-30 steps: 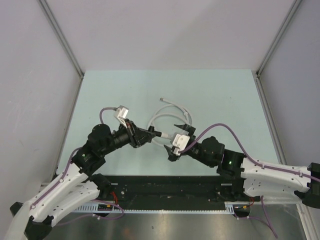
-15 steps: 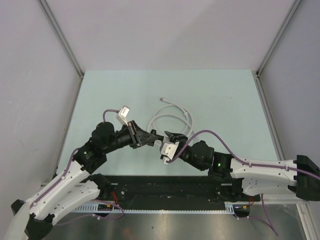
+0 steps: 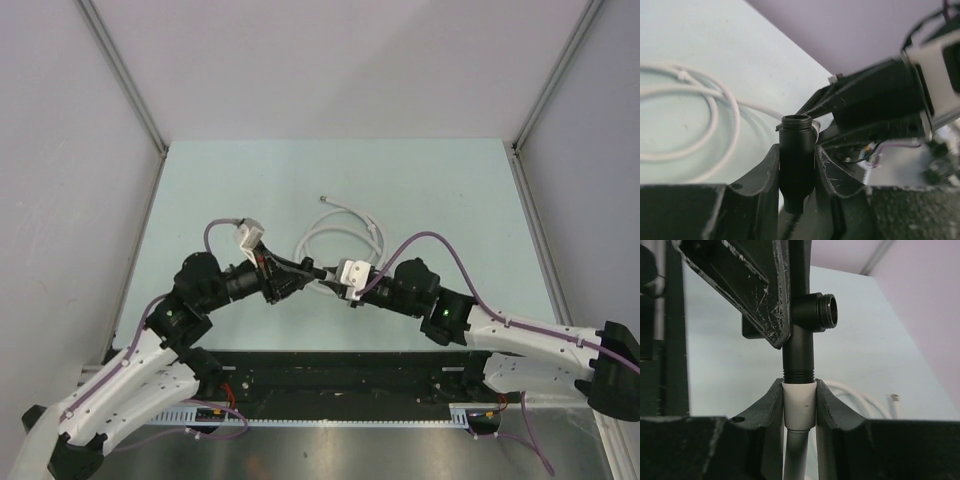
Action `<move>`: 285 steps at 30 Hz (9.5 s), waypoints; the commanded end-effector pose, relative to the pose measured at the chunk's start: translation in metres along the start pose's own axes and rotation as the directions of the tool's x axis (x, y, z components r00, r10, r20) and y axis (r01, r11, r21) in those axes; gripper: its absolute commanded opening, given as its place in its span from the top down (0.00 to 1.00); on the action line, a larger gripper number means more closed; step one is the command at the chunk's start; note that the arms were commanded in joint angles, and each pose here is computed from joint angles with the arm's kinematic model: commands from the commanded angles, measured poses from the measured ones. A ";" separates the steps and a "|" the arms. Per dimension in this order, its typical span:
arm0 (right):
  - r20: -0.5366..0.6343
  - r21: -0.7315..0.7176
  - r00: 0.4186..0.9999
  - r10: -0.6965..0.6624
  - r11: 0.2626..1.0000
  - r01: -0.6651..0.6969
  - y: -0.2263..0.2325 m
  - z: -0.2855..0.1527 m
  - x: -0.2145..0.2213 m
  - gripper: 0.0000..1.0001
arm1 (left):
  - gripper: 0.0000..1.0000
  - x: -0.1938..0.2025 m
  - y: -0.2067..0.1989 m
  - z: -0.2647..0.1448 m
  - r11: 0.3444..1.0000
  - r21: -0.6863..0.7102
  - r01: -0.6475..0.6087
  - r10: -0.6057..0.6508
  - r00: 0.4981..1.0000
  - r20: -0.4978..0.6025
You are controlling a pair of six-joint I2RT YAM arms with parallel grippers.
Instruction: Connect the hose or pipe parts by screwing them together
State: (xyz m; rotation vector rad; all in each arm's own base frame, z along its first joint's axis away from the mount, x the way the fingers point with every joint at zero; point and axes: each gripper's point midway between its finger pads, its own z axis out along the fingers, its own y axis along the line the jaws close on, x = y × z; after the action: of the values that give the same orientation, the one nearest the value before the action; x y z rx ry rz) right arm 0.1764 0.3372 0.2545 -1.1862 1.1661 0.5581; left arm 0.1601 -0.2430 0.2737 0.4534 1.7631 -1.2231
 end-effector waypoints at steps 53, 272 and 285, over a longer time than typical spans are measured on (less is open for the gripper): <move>-0.020 -0.012 0.985 -0.169 0.986 0.168 0.027 0.002 -0.026 1.00 | 1.00 -0.023 -0.031 0.011 0.931 0.006 0.364 -0.363 0.929 -0.066; -0.022 0.397 0.829 0.558 0.766 -0.506 -0.104 -0.081 0.011 0.00 | 1.00 -0.016 0.148 -0.018 0.849 -0.529 0.011 0.030 0.997 0.069; -0.063 0.518 0.765 0.641 0.677 -0.524 -0.104 -0.097 0.038 0.00 | 0.91 0.085 0.253 -0.052 0.541 -0.777 0.321 -0.423 0.903 0.078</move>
State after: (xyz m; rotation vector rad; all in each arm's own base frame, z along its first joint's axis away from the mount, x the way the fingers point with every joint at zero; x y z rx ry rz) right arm 0.2377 0.2112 0.2565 -0.4833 1.8082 0.5730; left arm 0.2588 -0.1148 0.0762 -0.3402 2.3737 -0.6458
